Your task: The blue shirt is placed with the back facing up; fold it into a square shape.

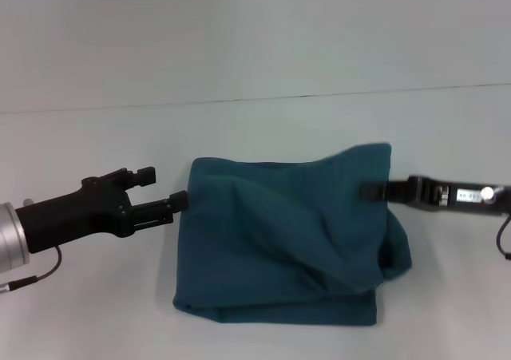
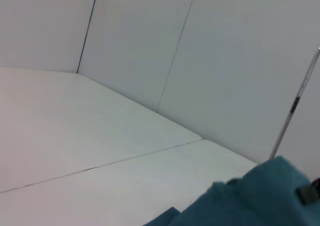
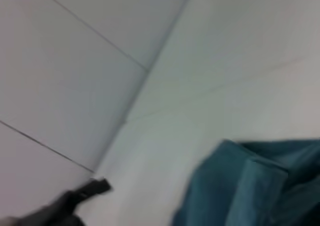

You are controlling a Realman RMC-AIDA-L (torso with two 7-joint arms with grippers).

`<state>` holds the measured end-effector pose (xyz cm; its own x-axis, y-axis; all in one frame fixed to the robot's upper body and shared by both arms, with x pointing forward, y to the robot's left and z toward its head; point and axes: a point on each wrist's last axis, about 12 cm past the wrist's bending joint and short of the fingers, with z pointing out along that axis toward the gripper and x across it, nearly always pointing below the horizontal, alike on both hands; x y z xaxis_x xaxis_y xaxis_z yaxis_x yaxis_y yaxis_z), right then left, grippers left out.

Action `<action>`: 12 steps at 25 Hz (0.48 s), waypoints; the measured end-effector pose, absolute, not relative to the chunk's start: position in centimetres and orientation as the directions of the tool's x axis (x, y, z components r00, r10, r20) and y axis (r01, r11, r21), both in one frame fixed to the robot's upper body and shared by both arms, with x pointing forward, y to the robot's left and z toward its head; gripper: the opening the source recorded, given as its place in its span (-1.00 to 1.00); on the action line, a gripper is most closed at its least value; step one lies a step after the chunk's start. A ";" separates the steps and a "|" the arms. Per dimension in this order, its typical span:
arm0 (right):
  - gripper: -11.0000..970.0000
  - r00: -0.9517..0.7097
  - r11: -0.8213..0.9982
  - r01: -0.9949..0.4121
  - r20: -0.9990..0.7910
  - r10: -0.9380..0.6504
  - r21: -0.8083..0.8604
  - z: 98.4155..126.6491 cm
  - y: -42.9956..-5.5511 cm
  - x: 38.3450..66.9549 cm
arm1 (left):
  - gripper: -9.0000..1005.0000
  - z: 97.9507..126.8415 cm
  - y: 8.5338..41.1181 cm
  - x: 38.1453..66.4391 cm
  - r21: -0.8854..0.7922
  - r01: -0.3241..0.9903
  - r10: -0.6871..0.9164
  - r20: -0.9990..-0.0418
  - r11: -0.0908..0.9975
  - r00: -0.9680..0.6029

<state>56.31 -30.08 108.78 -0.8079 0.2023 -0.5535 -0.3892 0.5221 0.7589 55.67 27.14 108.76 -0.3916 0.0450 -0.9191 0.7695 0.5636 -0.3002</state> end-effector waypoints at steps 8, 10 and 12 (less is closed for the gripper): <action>-0.83 -0.804 0.623 -0.327 -0.556 0.211 0.710 107.6 -32.1 56.0 | 0.76 108.8 26.8 55.7 -0.307 0.771 0.042 -0.917 0.558 -0.396; -0.69 -0.793 0.645 -0.302 -0.560 0.239 0.702 107.7 -33.1 56.2 | 0.76 108.7 26.6 55.7 -0.310 0.772 0.038 -0.918 0.556 -0.396; -0.55 -0.785 0.675 -0.263 -0.559 0.265 0.689 107.8 -34.2 56.4 | 0.76 108.7 26.6 55.7 -0.311 0.772 0.036 -0.918 0.555 -0.395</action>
